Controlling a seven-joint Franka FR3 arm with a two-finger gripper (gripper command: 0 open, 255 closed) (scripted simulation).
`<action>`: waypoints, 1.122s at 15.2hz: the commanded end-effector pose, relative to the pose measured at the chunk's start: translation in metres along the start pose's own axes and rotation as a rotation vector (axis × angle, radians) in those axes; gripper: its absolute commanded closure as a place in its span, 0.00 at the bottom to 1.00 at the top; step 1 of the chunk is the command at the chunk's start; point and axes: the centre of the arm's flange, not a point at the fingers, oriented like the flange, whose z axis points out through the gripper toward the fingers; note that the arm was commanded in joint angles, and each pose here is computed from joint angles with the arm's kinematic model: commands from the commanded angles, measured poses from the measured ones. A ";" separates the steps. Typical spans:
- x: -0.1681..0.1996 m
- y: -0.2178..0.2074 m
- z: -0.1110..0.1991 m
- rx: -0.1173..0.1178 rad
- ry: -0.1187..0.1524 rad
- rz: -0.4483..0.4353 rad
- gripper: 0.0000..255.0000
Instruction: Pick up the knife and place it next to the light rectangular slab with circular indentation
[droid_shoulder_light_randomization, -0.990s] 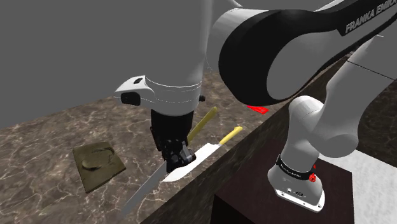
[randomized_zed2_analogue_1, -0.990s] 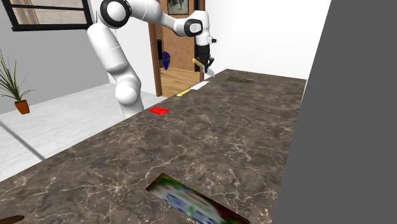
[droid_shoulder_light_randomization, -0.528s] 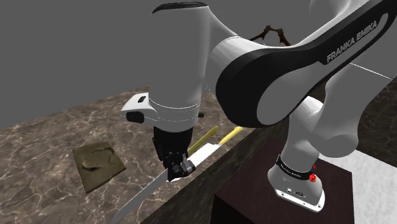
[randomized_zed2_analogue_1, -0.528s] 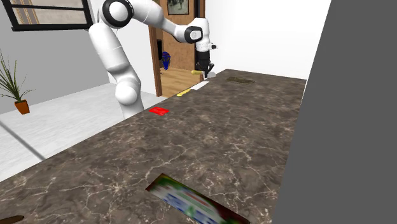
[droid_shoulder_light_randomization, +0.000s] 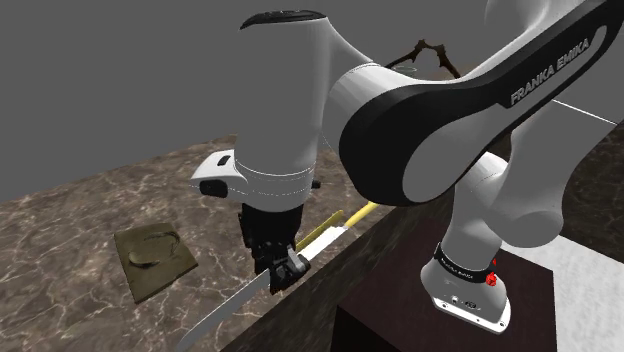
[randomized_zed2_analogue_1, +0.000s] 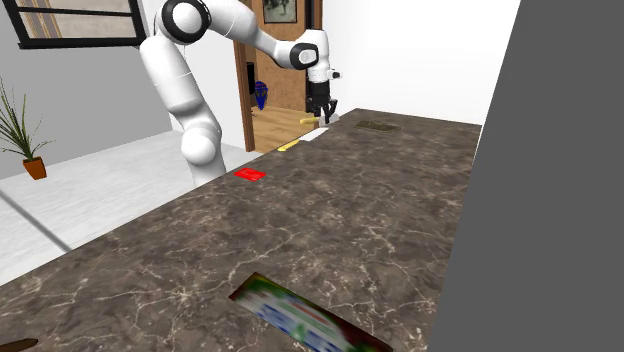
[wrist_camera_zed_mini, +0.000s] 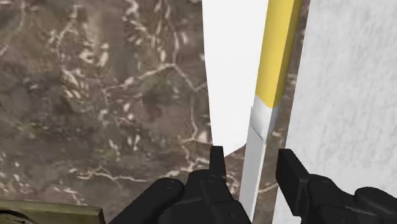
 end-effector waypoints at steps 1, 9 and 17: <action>0.000 0.000 0.000 0.000 0.000 0.000 0.00; 0.000 0.000 -0.050 0.000 0.000 0.000 0.00; 0.000 0.000 -0.050 0.000 0.000 0.000 0.00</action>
